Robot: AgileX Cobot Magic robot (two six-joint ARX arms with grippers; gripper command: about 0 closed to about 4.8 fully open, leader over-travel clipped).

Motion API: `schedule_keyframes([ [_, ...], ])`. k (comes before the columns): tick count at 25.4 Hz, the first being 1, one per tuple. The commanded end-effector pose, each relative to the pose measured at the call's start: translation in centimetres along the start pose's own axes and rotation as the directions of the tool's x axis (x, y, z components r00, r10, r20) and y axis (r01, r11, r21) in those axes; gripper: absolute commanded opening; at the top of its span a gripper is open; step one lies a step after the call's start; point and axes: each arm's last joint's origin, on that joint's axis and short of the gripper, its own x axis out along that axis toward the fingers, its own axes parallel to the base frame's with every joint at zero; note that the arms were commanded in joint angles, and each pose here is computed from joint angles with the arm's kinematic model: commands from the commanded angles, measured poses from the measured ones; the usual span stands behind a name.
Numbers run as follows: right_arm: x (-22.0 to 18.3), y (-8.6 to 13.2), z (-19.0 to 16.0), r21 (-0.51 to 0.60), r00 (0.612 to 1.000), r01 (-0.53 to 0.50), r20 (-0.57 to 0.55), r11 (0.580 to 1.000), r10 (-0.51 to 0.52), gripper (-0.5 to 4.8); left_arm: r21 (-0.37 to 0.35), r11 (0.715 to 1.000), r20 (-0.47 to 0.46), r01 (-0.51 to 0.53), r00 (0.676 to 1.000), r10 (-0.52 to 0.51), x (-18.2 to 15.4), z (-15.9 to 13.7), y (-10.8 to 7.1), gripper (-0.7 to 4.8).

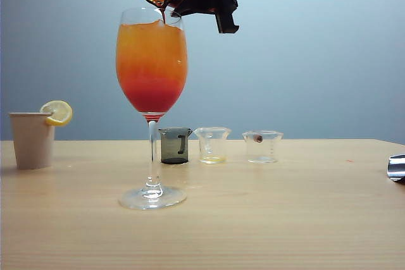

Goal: Pick up the fourth measuring cup from the left, pour the grenadine inside into the goblet, and finally put the measuring cup back in its original place.

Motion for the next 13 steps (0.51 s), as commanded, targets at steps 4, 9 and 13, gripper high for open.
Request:
schedule_keyframes([
  [4,-0.25,-0.8,0.37,-0.041,0.999,0.046,0.013,0.998,-0.046,0.21,0.005,1.0,0.012,0.007,1.0,-0.007,-0.13,0.2,-0.06,-0.06],
  [9,-0.25,-0.81,0.36,-0.08,0.999,0.047,0.012,0.996,-0.046,0.21,0.005,1.0,0.011,0.007,1.0,-0.007,-0.13,0.2,-0.06,-0.06],
  [13,-0.25,-0.82,0.37,-0.126,0.999,0.048,0.012,0.991,-0.047,0.21,0.005,1.0,0.011,0.007,1.0,-0.007,-0.13,0.2,-0.06,-0.06],
])
